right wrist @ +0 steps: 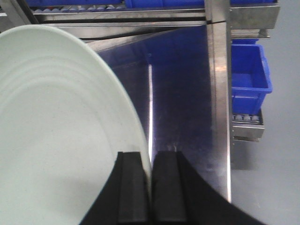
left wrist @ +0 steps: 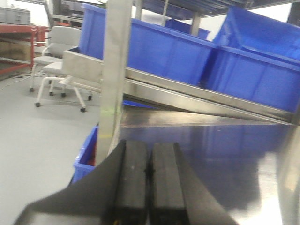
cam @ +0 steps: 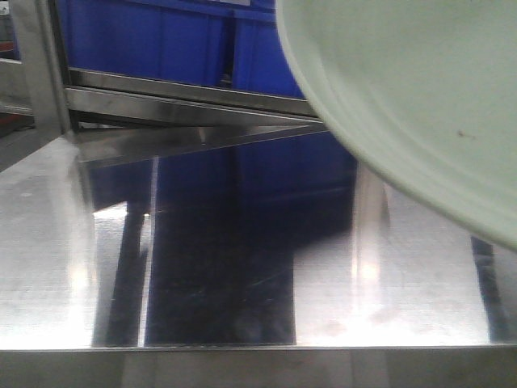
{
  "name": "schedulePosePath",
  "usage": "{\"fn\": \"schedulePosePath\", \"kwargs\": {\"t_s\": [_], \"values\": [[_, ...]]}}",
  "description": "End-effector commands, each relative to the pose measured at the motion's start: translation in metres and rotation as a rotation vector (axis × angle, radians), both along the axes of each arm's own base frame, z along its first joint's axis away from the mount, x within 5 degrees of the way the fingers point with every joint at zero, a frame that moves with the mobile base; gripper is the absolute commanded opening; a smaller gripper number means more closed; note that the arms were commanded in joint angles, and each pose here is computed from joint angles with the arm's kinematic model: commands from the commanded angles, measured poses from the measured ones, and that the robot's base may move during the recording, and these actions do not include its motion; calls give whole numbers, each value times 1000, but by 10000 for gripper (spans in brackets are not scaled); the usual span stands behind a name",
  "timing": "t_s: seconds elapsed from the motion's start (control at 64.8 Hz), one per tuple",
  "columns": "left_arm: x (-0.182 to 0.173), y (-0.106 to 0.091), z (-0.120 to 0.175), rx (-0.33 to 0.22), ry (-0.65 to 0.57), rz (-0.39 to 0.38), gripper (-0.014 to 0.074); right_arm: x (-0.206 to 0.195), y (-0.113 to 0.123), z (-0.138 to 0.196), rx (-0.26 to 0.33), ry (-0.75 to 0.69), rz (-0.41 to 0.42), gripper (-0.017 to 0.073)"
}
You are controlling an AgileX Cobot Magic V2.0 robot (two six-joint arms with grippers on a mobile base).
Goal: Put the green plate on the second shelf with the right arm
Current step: 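Hold the plate raised in the right gripper while turning away from the table, then carry the plate in the right gripper while driving across the floor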
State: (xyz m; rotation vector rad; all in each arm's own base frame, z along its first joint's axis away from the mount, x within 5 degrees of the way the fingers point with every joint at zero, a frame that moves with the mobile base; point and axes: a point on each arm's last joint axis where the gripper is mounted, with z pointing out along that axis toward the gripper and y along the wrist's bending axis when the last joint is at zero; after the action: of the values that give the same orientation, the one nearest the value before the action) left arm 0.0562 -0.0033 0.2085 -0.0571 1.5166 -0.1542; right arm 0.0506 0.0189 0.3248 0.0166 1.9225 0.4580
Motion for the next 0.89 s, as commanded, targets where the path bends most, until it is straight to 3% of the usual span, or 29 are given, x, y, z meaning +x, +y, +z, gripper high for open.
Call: {"fn": "schedulePosePath", "kwargs": {"t_s": [0.0,0.879], "values": [[0,0,-5,-16,-66,-5,130,2,0,19,51,-128,-14,48],[0,0,-5,-16,-66,-5,130,2,0,18,50,-125,-14,48]]}}
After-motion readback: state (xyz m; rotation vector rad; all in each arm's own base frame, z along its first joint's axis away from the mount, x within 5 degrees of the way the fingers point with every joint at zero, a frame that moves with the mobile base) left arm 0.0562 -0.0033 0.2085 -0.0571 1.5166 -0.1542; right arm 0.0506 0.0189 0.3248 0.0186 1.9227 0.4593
